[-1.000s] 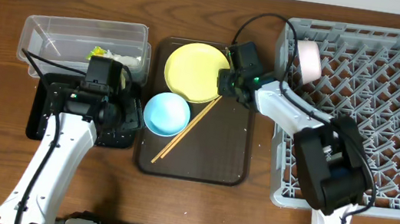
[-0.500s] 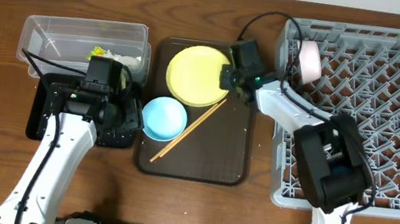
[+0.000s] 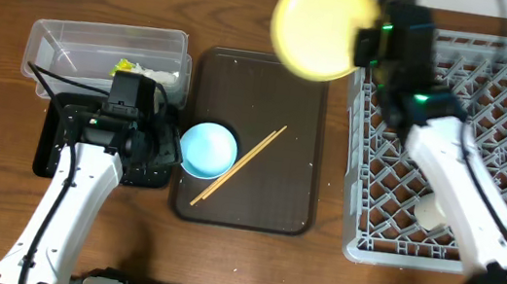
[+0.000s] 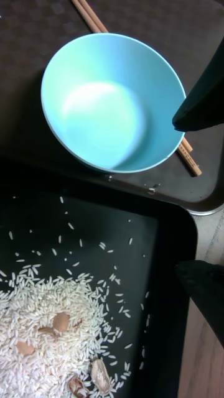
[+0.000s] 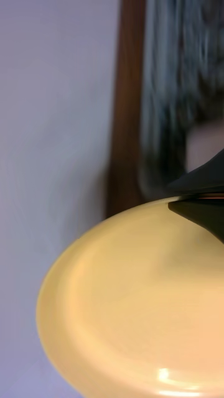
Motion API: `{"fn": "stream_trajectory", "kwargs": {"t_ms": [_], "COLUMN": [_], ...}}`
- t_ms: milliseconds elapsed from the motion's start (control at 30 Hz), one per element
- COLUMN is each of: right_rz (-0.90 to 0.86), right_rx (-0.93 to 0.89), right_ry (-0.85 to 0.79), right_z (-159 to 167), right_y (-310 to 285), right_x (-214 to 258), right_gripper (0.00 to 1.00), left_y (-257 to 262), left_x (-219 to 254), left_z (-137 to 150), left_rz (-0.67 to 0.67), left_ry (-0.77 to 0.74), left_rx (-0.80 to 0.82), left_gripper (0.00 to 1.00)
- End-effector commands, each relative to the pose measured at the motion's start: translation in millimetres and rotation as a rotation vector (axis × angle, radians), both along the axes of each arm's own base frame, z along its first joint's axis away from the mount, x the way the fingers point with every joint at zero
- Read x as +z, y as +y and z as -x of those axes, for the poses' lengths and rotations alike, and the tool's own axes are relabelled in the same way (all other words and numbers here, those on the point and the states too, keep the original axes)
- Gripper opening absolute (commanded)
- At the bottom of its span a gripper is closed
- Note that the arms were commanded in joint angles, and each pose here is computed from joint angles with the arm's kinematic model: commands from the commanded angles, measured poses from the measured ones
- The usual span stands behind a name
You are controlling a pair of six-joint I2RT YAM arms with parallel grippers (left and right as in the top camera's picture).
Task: Sort waste into correct bins and load items into the dishwasher rack
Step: 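Carry yellow plate with right gripper and stand it in rack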
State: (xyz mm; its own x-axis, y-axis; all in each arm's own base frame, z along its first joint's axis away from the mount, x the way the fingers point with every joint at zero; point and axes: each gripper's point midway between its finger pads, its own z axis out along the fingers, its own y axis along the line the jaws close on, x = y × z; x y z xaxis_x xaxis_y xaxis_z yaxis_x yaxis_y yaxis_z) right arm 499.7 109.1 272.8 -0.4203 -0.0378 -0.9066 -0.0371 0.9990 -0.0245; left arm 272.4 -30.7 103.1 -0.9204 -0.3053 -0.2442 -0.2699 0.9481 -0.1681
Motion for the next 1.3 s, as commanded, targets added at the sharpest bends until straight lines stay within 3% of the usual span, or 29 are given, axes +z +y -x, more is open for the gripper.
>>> {"fn": "stream_trajectory", "kwargs": {"t_ms": [0,133,267,533,800,1267], "right_rz": [0.282,0.551,0.707,0.727,0.878,0.781], "right_rx": [-0.184,-0.340,-0.472,-0.556,-0.548,-0.498], "right_ry": [-0.038,0.020,0.064,0.108,0.286,0.334], "right_z": [3,12,22,29,25,7], "right_y": [-69,-130,-177,-224,-245,-209], "right_x": [26,34,46,45,5,-58], "right_gripper": [0.01,0.01,0.01,0.01,0.01,0.01], "left_y": [1,1,0,0,0,0], "left_x": [6,6,6,6,6,6], "left_z": [-3,-3,-3,-2,-2,-2], "left_rz": [0.000,0.000,0.000,0.000,0.000,0.001], "left_ry": [-0.019,-0.020,-0.019,-0.019,-0.019,-0.019], "left_rx": [0.004,0.003,0.004,0.004,0.004,0.004], "left_gripper": [0.69,0.70,0.69,0.69,0.69,0.70]}}
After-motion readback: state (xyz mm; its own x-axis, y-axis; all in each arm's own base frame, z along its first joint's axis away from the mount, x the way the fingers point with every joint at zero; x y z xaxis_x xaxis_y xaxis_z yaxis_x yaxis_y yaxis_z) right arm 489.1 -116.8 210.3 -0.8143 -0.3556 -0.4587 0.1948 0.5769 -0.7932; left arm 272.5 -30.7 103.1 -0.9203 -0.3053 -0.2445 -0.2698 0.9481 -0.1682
